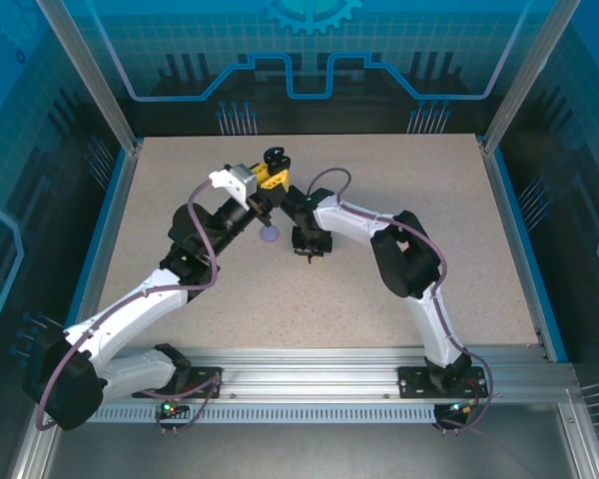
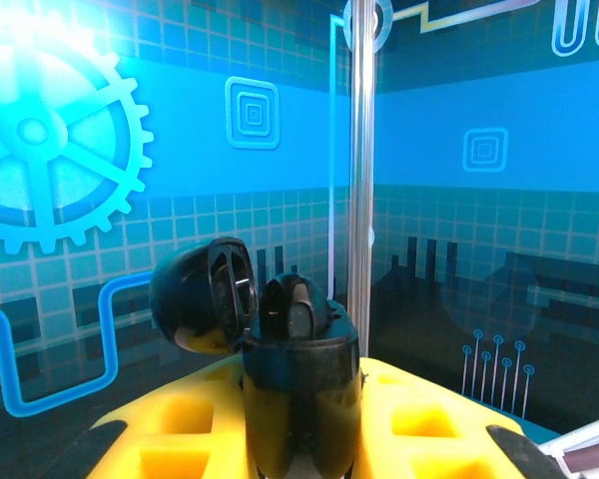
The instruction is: Insert the wireless bluetooth earbuds into the charging case
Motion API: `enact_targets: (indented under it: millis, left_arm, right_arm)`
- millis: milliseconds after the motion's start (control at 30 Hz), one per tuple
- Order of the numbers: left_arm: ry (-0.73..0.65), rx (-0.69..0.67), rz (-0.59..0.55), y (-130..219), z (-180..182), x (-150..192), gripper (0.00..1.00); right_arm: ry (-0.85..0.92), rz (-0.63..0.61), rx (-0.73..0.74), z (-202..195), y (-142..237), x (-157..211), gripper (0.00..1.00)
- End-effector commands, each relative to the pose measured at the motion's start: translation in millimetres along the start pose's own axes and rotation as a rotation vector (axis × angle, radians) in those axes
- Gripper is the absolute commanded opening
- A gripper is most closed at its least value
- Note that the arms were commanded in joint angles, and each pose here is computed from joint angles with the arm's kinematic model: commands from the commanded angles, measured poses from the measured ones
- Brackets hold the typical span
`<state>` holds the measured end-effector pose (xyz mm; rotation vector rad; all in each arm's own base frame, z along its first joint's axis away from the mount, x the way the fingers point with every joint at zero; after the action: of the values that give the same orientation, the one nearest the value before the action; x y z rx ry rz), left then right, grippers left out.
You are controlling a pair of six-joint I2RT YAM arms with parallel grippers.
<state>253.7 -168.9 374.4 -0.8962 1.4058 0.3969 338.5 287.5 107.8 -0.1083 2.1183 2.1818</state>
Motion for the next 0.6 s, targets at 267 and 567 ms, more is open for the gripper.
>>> enact_targets:
  millis: [267, 567]
  left_arm:
    - [0.009, 0.007, -0.052, 6.4, -1.7, -14.8, 0.00]
    - [0.013, 0.033, -0.052, 7.7, -4.3, -16.7, 0.00]
  right_arm:
    - [-0.022, -0.199, -0.069, -20.5, 82.0, 1.7, 0.18]
    - [-0.022, -0.504, -0.198, -51.9, 195.5, 6.7, 0.19]
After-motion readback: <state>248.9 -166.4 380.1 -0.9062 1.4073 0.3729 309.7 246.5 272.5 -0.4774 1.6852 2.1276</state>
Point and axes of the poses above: each hand's point on the last joint's axis, 136 mm out from that joint toward the fingers, its own y axis back along the fingers, its own z axis along the line the jaws close on, x = y × z, the point moved 9 cm from there along y, back along the fingers, and after that the axes turned 5 degrees about y, right-handed, at the moved point
